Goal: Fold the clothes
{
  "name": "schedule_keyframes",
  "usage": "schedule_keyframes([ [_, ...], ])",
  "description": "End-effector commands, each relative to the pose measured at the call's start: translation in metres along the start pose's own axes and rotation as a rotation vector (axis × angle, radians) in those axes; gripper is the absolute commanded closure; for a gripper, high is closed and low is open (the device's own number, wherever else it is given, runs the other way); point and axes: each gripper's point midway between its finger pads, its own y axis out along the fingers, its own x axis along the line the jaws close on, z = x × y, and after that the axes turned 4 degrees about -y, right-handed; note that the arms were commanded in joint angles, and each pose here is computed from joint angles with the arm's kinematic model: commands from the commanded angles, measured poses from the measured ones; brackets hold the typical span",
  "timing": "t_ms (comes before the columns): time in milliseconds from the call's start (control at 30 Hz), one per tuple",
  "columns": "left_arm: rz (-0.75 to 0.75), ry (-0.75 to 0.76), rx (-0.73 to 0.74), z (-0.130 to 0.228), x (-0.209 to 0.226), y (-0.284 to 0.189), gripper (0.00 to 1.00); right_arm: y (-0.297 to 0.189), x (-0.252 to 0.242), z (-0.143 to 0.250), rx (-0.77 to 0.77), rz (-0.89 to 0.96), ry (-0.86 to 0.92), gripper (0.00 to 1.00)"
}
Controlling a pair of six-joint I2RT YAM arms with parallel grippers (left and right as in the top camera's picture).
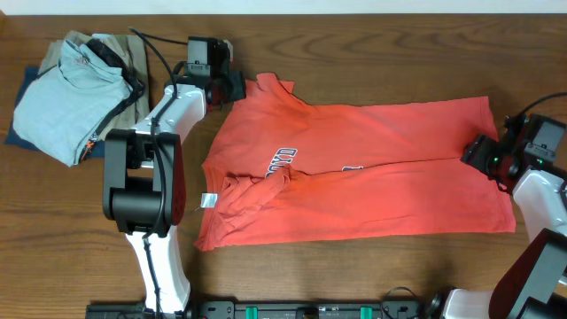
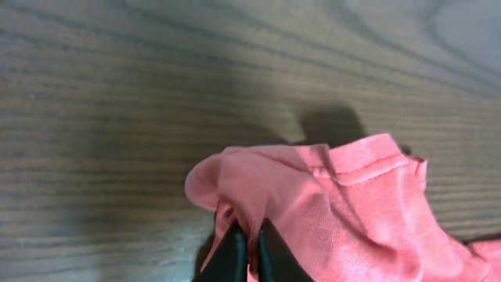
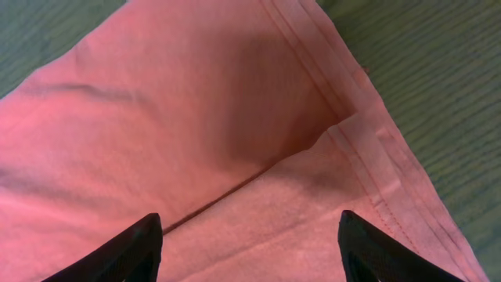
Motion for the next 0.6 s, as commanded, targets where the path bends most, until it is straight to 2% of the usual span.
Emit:
schedule_keyframes([
  [0, 0.038, 0.01, -0.015, -0.007, -0.006, -0.001, 0.94, -0.002, 0.003, -0.014, -0.038, -0.002, -0.026, 0.3],
  [100, 0.11, 0.018, -0.023, -0.013, -0.021, -0.011, 0.94, -0.002, 0.003, -0.024, -0.079, -0.002, -0.033, 0.3],
  [333, 0.161, 0.044, -0.086, -0.036, -0.048, -0.064, 0.94, -0.006, 0.005, -0.041, -0.127, 0.002, -0.093, 0.3],
  [567, 0.143, 0.026, -0.034, -0.025, -0.05, -0.083, 0.94, -0.004, 0.006, -0.076, -0.175, 0.014, -0.124, 0.25],
])
